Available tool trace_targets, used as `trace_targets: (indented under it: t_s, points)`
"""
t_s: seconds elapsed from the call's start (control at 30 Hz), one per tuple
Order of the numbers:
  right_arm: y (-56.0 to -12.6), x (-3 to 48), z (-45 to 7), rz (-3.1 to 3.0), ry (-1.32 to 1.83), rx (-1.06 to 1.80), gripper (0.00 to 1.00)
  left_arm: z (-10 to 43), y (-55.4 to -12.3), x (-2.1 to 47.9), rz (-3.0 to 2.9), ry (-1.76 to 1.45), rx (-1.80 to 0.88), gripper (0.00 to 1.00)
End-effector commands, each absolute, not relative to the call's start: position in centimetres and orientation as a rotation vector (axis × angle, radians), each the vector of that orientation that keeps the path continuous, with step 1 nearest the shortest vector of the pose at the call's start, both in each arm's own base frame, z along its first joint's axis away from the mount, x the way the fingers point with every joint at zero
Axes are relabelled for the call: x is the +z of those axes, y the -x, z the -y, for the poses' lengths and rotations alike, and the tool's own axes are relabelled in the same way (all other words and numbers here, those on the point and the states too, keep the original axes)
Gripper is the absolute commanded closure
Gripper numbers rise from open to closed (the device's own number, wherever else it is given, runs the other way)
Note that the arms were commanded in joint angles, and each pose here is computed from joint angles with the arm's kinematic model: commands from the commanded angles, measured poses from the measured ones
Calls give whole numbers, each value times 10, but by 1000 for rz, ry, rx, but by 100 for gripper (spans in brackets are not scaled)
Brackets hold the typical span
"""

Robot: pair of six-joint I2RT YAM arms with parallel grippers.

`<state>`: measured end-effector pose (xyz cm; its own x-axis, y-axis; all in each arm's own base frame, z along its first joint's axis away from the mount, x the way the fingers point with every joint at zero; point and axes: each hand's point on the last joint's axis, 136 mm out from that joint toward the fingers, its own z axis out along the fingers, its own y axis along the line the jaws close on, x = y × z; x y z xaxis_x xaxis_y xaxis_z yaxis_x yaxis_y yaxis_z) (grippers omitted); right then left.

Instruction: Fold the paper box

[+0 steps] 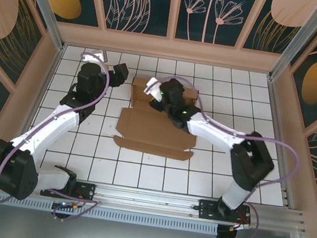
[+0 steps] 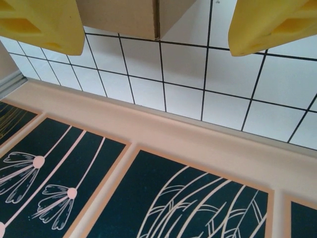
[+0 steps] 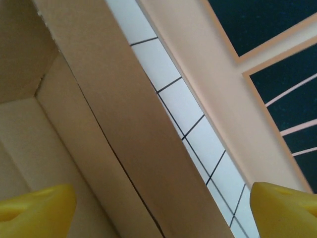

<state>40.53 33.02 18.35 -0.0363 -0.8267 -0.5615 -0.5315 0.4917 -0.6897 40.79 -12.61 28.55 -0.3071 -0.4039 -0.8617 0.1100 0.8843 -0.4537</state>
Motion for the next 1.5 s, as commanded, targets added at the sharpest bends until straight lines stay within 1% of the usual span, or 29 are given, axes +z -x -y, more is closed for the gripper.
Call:
trace_targets:
  t_s: [0.0,0.17,0.2,0.37,0.43,0.5,0.53,0.77,0.9,1.0,1.07,1.27,1.4,1.47]
  points:
    - [-430,185,-329,-1675,1171,-615,13,140,-406,298,-1810,197,-541,24]
    - [-442,170,-346,-1684,1197,-619,26,143,-407,293,-1829,202,-543,25]
    - [-443,163,-347,-1688,1215,-618,30,144,-409,305,-1809,201,-554,25]
    - [-457,155,-344,-1744,1208,-542,47,141,-408,314,-1793,221,-553,26]
    - [-465,155,-338,-1782,1187,-502,58,138,-406,322,-1777,232,-546,26]
    - [-472,154,-332,-1820,1177,-453,72,132,-400,334,-1748,245,-534,26]
    - [-475,155,-330,-1834,1173,-432,76,129,-397,341,-1730,249,-532,26]
    - [-503,153,-304,-1989,1081,-235,79,122,-387,382,-1643,254,-550,25]
    - [-516,149,-281,-2140,906,-41,78,122,-385,392,-1629,254,-555,26]
    - [-523,134,-256,-2289,725,158,76,119,-384,392,-1626,277,-556,25]
    - [-525,123,-245,-2379,594,220,75,119,-383,390,-1623,283,-564,25]
    - [-502,85,-223,-2505,368,235,74,123,-381,384,-1632,283,-603,25]
    - [-481,76,-201,-2542,12,306,79,126,-379,376,-1645,292,-634,25]
    - [-467,73,-194,-2539,-196,354,73,126,-378,371,-1651,304,-649,25]
